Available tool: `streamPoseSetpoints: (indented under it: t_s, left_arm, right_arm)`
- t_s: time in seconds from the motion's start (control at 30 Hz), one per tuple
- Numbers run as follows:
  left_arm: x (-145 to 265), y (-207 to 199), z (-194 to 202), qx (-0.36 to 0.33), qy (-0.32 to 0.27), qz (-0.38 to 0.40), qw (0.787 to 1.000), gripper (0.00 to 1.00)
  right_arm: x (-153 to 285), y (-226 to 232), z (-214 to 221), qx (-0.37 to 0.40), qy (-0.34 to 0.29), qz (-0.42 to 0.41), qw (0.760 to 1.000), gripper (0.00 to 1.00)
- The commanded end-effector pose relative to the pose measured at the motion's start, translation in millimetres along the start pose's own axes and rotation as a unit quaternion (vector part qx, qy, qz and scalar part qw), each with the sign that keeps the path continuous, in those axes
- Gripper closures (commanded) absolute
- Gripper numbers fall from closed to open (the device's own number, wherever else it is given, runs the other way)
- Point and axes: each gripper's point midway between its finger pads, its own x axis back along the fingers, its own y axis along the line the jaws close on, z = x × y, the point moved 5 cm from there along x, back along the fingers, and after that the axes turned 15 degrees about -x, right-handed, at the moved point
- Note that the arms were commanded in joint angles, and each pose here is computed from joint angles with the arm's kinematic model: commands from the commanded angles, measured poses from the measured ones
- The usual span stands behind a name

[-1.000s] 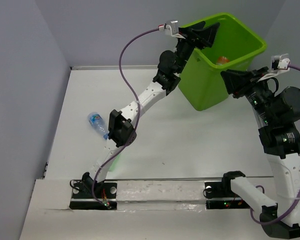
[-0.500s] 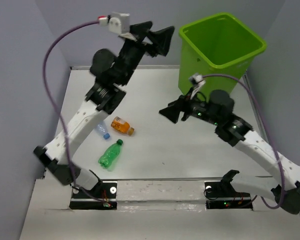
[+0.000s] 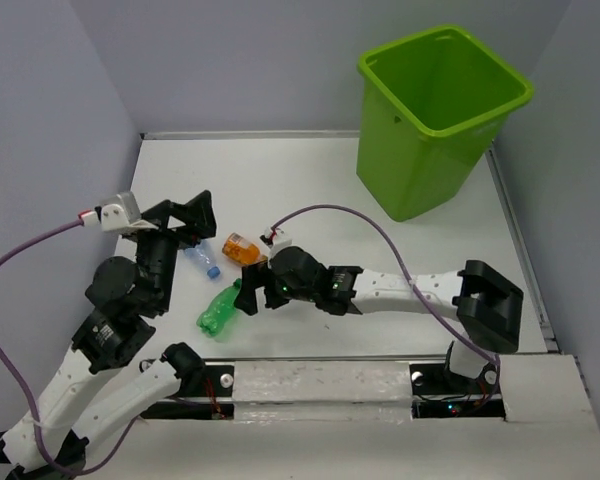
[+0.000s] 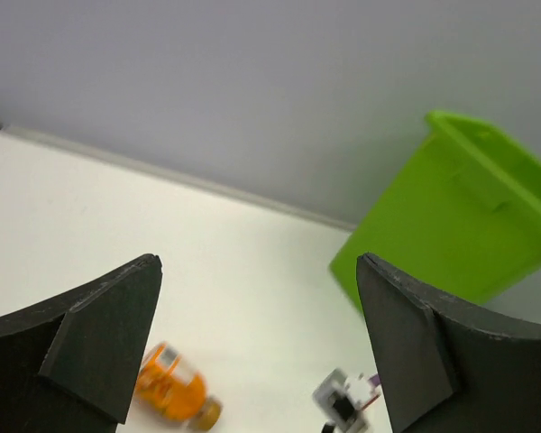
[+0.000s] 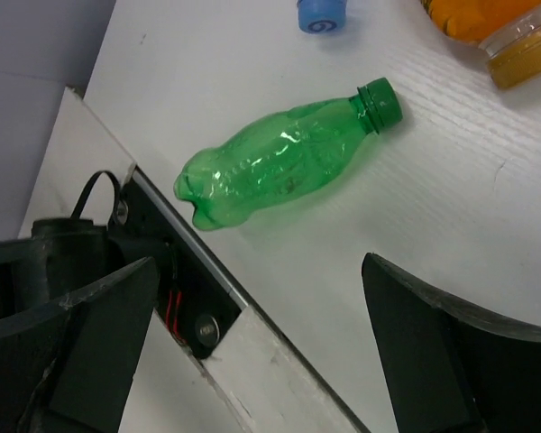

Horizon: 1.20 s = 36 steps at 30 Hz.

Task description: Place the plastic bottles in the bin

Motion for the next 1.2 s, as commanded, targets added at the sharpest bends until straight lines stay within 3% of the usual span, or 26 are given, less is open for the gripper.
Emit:
streamPoseSetpoints:
  t_s: [0.0,0.13,0.37,0.8,0.93,1.1,1.17]
  left_arm:
    - [11.0,35.1,57.4,-0.032,0.068,-0.111,0.991,0.01]
    - [14.2,44.9,76.1,-0.040,0.095,-0.152,0.983,0.01]
    - [24.0,66.8,75.7,-0.012,0.083,-0.242,0.967,0.01]
    - [13.0,63.4,101.0,-0.042,0.118,-0.273,0.954,0.01]
    - [8.1,61.0,115.7,-0.062,0.141,-0.277,0.949,0.01]
    - [2.6,57.4,129.9,-0.031,0.164,-0.287,0.943,0.01]
    - [-0.2,54.8,138.6,-0.011,0.175,-0.281,0.944,0.01]
  right_arm:
    - [-32.2,12.1,-18.4,-0.084,-0.059,0.012,0.995,0.00]
    - [-62.3,13.5,-8.8,-0.098,-0.031,0.014,0.995,0.00]
    - [-106.5,19.2,0.0,-0.128,-0.003,0.018,0.992,0.00]
    - [-136.6,-38.0,28.1,-0.129,0.022,0.124,0.984,0.02]
    - [-128.7,-49.1,34.9,-0.106,0.036,0.134,0.985,0.30]
    - [-94.3,-37.0,25.8,-0.087,0.030,0.100,0.991,0.65]
    - [-80.5,-33.3,27.2,-0.083,0.039,0.080,0.993,0.69]
